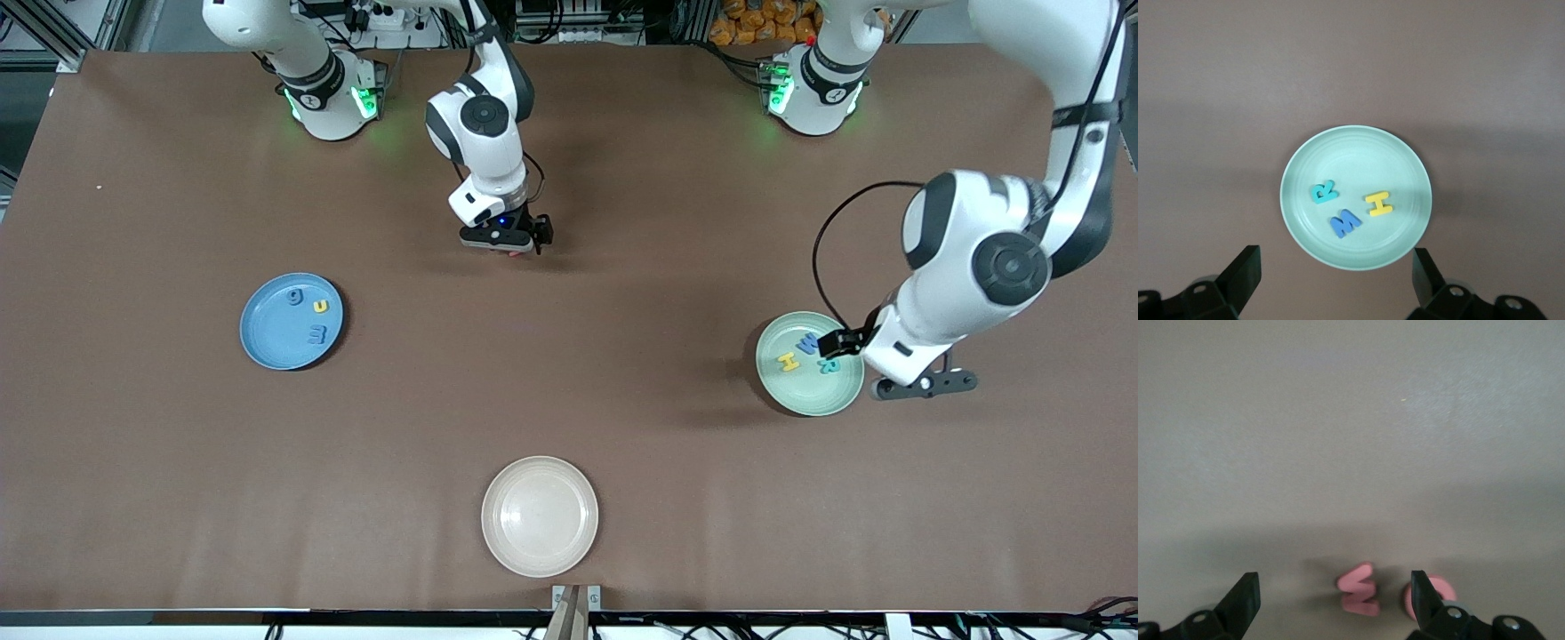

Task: Sort upper and lower case letters into plates
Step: 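Release the H on the green plate while the right gripper lowers to w, then grasp the pink w with the right gripper while the left gripper withdraws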

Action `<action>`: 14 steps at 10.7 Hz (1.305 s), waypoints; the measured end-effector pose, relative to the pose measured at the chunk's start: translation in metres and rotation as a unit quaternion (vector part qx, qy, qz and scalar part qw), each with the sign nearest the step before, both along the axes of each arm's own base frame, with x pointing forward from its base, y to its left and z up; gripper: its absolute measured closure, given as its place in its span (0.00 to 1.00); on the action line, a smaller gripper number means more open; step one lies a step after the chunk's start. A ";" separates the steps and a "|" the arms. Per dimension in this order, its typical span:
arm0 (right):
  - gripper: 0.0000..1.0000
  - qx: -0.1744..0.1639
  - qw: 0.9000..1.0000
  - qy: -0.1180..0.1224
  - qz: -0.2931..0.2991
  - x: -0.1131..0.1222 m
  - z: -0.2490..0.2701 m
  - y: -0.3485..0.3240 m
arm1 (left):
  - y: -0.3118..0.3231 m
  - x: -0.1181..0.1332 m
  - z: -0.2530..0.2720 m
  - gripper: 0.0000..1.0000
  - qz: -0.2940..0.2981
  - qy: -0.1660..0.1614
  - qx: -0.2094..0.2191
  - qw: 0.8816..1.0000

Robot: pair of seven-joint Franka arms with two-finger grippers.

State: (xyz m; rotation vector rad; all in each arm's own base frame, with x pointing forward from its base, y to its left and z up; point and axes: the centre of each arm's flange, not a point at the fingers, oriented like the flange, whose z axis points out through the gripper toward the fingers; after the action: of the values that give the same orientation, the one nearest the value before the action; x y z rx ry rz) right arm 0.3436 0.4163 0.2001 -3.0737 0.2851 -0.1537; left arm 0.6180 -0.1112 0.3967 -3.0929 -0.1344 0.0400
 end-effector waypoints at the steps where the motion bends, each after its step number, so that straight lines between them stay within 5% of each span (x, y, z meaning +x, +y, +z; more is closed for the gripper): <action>1: 0.00 0.000 1.000 0.002 -0.004 0.000 -0.003 0.002 | -0.004 -0.006 0.020 0.00 -0.003 -0.005 0.001 1.000; 6: 0.00 -0.022 1.000 0.012 0.005 -0.013 -0.029 0.005 | -0.015 -0.036 0.092 0.00 -0.015 -0.024 0.005 1.000; 14: 0.00 -0.014 1.000 0.010 0.003 -0.009 -0.024 0.013 | -0.018 -0.058 0.133 0.00 -0.018 -0.032 0.009 0.999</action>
State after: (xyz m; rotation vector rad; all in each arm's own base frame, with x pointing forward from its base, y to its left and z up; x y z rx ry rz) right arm 0.3342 0.4295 0.1762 -3.1048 0.2761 -0.1275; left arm 0.5599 -0.1292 0.5300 -3.0797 -0.0795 -0.0611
